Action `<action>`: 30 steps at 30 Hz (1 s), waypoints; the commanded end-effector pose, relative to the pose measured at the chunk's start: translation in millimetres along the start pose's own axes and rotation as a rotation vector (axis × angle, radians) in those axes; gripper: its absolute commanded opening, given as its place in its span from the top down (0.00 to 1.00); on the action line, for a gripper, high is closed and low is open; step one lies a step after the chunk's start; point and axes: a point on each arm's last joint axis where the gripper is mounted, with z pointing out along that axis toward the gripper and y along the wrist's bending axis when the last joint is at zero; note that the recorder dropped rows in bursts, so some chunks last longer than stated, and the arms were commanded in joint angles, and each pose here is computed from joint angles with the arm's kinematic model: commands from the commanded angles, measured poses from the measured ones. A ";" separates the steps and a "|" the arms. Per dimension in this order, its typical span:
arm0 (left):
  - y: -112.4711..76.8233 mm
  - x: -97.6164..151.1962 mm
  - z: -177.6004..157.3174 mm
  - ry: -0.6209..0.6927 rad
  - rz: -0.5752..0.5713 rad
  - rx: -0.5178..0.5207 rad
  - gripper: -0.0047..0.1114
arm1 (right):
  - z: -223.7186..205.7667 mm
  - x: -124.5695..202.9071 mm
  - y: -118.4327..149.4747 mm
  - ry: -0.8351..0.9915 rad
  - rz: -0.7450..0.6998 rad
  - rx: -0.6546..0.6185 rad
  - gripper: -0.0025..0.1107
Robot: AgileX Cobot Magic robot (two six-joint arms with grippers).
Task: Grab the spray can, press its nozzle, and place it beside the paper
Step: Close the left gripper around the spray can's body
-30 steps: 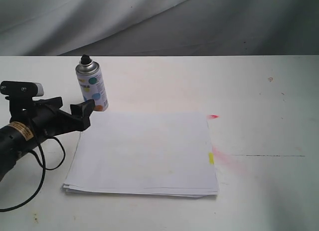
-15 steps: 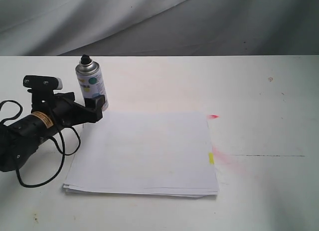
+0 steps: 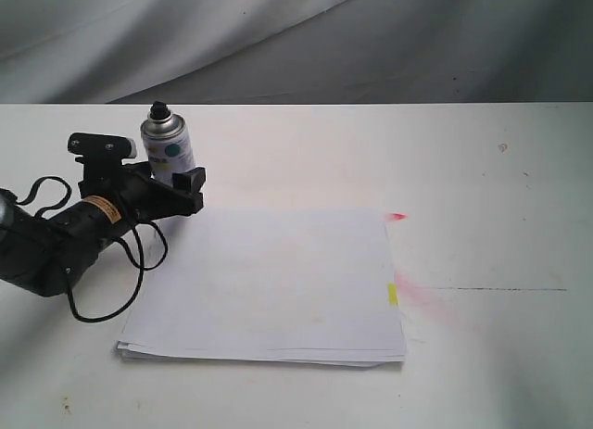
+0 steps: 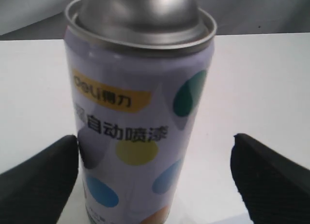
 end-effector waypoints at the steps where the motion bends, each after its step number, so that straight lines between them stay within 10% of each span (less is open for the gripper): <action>1: 0.5 2.2 12.3 -0.016 0.017 -0.005 0.27 | 0.0 0.9 -0.7 0.000 -0.013 0.007 0.98; 30: 4.2 3.4 29.6 -0.099 0.076 -0.015 0.32 | 0.0 0.9 -0.7 0.000 -0.013 0.007 0.98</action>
